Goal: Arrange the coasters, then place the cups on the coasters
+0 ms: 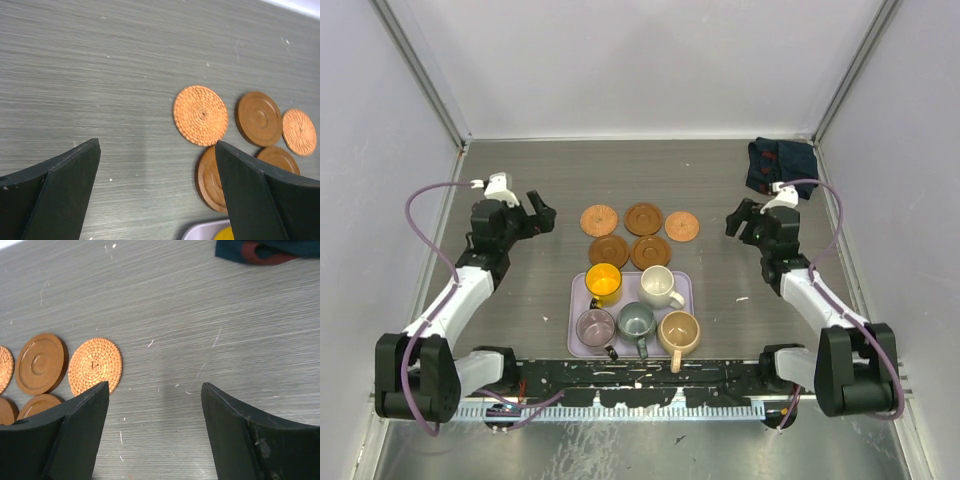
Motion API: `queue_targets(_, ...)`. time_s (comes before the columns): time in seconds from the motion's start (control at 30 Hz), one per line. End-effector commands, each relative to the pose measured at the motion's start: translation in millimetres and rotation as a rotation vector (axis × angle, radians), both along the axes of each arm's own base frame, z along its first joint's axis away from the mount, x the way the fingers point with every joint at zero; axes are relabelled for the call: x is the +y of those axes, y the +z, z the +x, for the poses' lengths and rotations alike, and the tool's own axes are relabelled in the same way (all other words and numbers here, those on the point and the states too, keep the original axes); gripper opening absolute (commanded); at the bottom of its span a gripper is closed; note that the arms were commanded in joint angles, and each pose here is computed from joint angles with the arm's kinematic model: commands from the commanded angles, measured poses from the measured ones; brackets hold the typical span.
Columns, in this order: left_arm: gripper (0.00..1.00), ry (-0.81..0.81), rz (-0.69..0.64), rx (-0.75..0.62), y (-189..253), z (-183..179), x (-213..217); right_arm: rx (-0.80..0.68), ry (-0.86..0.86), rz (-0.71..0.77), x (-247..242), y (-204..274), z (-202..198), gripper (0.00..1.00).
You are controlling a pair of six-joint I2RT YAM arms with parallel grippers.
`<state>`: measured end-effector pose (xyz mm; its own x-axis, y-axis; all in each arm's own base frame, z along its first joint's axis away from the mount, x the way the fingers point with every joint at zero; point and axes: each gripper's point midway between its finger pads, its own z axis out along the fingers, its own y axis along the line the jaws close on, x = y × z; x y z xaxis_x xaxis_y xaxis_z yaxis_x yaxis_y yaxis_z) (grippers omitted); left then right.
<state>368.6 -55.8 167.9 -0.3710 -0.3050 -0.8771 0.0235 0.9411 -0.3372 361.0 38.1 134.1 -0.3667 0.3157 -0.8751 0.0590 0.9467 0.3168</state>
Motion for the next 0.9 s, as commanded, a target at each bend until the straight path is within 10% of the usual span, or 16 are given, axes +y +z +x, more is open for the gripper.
queue_targets(0.0, 0.98, -0.202, -0.029, -0.027, 8, 2, -39, -0.081, 0.128, -0.014, 37, 29, 21, 0.77)
queue_targets(0.23, 0.98, -0.328, 0.007, 0.039, -17, 8, -80, -0.045, 0.224, -0.172, 94, 22, 34, 0.7)
queue_targets(0.43, 0.98, -0.37, -0.091, 0.053, -11, 27, -100, -0.002, 0.313, -0.177, 124, 6, 49, 0.21)
queue_targets(0.87, 0.98, -0.492, -0.165, 0.162, -46, 44, -138, 0.092, 0.394, -0.178, 150, -25, 61, 0.17)
